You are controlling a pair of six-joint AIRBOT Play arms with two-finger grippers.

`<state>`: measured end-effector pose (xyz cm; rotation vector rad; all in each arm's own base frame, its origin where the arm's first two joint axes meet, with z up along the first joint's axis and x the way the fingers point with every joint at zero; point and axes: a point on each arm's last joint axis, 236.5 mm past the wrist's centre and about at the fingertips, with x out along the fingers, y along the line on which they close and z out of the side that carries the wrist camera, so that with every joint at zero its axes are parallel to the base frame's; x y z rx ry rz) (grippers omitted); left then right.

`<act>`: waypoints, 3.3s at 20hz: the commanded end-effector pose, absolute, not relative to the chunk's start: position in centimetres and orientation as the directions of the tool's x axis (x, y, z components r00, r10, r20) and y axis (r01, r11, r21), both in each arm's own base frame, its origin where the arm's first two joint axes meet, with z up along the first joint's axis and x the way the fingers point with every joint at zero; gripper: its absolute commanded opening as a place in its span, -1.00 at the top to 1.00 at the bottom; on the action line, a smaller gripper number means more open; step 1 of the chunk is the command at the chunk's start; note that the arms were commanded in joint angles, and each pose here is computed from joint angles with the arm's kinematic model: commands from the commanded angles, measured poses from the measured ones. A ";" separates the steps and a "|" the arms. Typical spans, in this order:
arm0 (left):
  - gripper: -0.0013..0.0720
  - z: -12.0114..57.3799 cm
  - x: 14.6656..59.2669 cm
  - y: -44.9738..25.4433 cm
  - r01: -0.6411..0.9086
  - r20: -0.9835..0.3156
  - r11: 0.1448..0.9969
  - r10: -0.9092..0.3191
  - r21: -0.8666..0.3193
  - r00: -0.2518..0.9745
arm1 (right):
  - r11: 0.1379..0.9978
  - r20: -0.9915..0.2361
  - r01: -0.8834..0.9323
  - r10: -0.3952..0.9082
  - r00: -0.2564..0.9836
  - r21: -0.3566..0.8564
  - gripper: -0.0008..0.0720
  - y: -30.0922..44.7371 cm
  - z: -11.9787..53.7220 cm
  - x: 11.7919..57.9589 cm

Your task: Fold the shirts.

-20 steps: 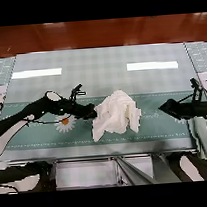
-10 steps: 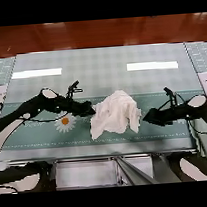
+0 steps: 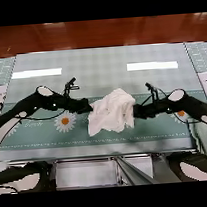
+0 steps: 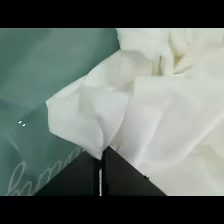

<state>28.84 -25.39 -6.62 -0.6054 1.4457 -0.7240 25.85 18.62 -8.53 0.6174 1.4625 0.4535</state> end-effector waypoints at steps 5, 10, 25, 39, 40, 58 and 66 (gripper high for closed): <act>0.90 14.3 40.8 -19.2 0.314 -0.472 0.606 -0.781 -0.731 0.409 | 0.823 -0.648 -0.248 0.558 0.518 0.511 0.92 14.2 16.0 39.0; 0.90 38.5 39.4 -14.8 0.598 -0.164 0.665 -0.718 -0.447 0.676 | 0.903 -0.410 -0.370 0.429 0.805 0.219 0.92 10.8 37.6 37.7; 0.90 35.3 24.0 -10.7 0.449 -0.500 0.856 -0.515 -0.255 0.697 | 0.969 -0.524 -0.231 0.245 0.815 0.093 0.92 5.8 36.4 19.2; 0.90 0.8 34.9 -13.6 0.070 -0.742 0.818 -0.550 -0.570 0.382 | 0.974 -0.829 -0.060 0.217 0.516 0.217 0.92 5.9 9.4 35.8; 0.90 -0.3 36.1 -13.7 0.066 -0.753 0.822 -0.548 -0.565 0.364 | 0.973 -0.843 -0.040 0.216 0.494 0.226 0.92 5.9 7.3 37.3; -0.41 -6.4 26.5 -9.4 -0.260 -0.708 0.673 -0.703 -0.692 0.064 | 0.820 -0.883 0.334 0.396 0.254 0.464 -0.17 0.4 -5.5 26.3; -0.41 -9.6 26.7 -12.6 -0.203 -0.766 0.742 -0.637 -0.639 0.086 | 0.790 -0.861 0.347 0.435 0.265 0.506 -0.17 2.1 -6.7 24.9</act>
